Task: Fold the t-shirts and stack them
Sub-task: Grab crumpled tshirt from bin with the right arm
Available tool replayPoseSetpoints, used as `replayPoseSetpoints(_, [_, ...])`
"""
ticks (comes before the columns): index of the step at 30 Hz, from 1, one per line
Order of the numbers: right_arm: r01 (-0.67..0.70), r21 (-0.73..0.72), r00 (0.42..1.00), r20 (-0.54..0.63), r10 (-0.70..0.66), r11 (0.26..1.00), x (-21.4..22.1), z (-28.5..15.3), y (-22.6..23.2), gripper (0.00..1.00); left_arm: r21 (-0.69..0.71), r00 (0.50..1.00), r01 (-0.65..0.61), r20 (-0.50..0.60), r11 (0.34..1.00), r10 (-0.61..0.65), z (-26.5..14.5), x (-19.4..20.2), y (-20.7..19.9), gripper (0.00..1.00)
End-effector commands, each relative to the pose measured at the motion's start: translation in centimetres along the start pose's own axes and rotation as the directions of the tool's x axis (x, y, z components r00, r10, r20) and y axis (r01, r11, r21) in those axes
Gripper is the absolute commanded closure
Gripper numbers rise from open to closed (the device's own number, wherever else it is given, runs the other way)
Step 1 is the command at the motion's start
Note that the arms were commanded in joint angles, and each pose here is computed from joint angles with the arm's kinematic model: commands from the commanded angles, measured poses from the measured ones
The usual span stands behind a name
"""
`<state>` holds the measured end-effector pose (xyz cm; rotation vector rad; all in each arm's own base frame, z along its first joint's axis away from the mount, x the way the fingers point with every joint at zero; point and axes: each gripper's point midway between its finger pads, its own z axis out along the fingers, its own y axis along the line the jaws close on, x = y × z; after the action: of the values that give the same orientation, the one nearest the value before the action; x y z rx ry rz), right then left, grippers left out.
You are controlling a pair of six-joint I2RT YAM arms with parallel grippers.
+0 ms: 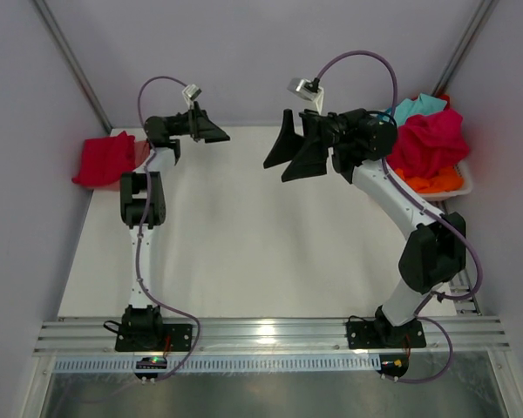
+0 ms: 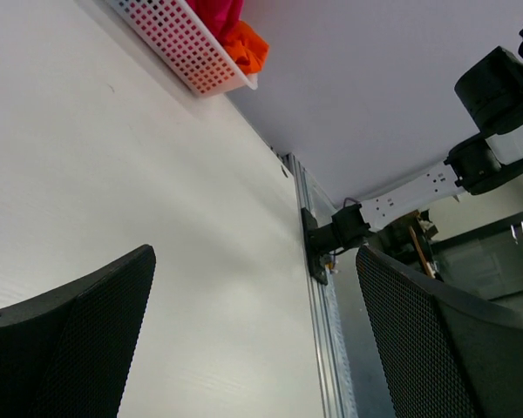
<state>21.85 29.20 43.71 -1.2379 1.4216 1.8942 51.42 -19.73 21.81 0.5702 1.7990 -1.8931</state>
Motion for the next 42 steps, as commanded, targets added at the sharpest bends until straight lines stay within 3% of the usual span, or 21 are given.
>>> replayPoseSetpoints(1, [0.158, -0.006, 0.978, -0.14, -0.158, 0.987, 2.2, -0.5, 2.4, 0.07, 0.001, 0.93, -0.364, 0.059, 0.931, 0.364, -1.4, -1.9, -2.3, 0.01])
replayPoseSetpoints(9, [0.162, -0.017, 0.977, -0.138, -0.163, 0.987, 2.9, -0.6, 4.1, 0.07, -0.146, 0.861, -0.348, 0.34, 0.926, 0.378, -6.0, -5.9, 0.4, 0.01])
replayPoseSetpoints(14, [0.153, -0.018, 0.978, -0.138, -0.154, 0.988, 3.6, -0.7, 4.5, 0.07, -0.24, 0.848, -0.256, 0.41, 0.936, 0.337, -7.1, -6.3, 3.3, 0.01])
replayPoseSetpoints(16, [0.148, -0.014, 0.979, -0.136, -0.149, 0.989, 3.6, -0.8, 4.3, 0.07, -0.363, 0.801, -0.26, 0.437, 0.895, 0.41, -8.4, -7.8, 4.4, 0.01])
replayPoseSetpoints(17, [0.142, -0.01, 0.98, -0.135, -0.143, 0.99, 3.6, -0.9, 4.1, 0.07, -0.412, 0.839, -0.133, 0.438, 0.902, 0.323, -9.0, -6.9, 6.9, 0.01])
replayPoseSetpoints(18, [0.141, -0.009, 0.981, -0.135, -0.141, 0.99, 3.6, -1.0, 4.0, 0.07, -0.463, 0.842, -0.121, 0.42, 0.878, 0.337, -9.3, -7.2, 7.4, 0.01])
replayPoseSetpoints(19, [0.141, -0.009, 0.981, -0.135, -0.141, 0.99, 3.6, -1.0, 4.0, 0.07, -0.543, 0.841, -0.181, 0.347, 0.82, 0.416, -9.9, -6.9, 9.0, 0.01])
replayPoseSetpoints(20, [0.141, -0.009, 0.981, -0.135, -0.141, 0.99, 3.6, -1.0, 3.9, 0.07, -0.602, 0.876, -0.075, 0.341, 0.795, 0.341, -10.8, -5.8, 11.2, 0.01])
replayPoseSetpoints(22, [0.144, -0.009, 0.98, -0.135, -0.144, 0.99, 3.7, -1.0, 3.9, 0.07, -0.693, 0.885, -0.069, 0.29, 0.718, 0.365, -12.2, -6.1, 12.7, 0.01])
replayPoseSetpoints(23, [0.145, -0.01, 0.98, -0.135, -0.145, 0.989, 3.7, -1.0, 3.8, 0.07, -0.779, 0.899, -0.03, 0.253, 0.627, 0.357, -13.8, -5.4, 14.5, 0.01])
replayPoseSetpoints(25, [0.136, -0.009, 0.981, -0.135, -0.136, 0.991, 3.9, -1.0, 3.7, 0.07, -0.856, 0.898, -0.02, 0.213, 0.516, 0.386, -15.7, -5.7, 15.2, 0.01])
replayPoseSetpoints(26, [0.135, -0.009, 0.982, -0.135, -0.135, 0.991, 4.0, -1.0, 3.6, 0.07, -0.924, 0.901, 0.004, 0.169, 0.381, 0.399, -18.1, -5.4, 16.3, 0.01])
replayPoseSetpoints(29, [0.137, -0.005, 0.982, -0.133, -0.136, 0.991, 4.2, -1.1, 3.5, 0.07, -0.995, 0.905, 0.001, 0.044, 0.101, 0.423, -22.0, -5.5, 15.9, 0.01])
replayPoseSetpoints(30, [0.152, -0.003, 0.98, -0.132, -0.151, 0.988, 4.3, -1.2, 3.6, 0.07, -0.999, 0.909, 0.03, 0.01, -0.043, 0.417, -24.3, -5.4, 15.5, 0.01])
replayPoseSetpoints(33, [0.174, 0.019, 0.979, -0.108, -0.171, 0.984, 4.1, -1.7, 3.4, 0.07, -0.97, 0.901, 0.031, -0.077, -0.241, 0.427, -26.3, -5.6, 12.7, 0.01])
replayPoseSetpoints(36, [0.186, 0.079, 0.982, -0.047, -0.183, 0.979, 3.0, -3.0, 2.5, 0.07, -0.969, 0.894, 0.049, -0.065, -0.241, 0.444, -25.9, -5.8, 9.6, 0.01])
replayPoseSetpoints(42, [0.141, 0.234, 0.982, 0.09, -0.166, 0.962, -0.7, -7.6, -1.0, 0.07, -0.987, 0.891, 0.065, -0.008, -0.144, 0.453, -23.3, -6.7, 3.7, 0.01])
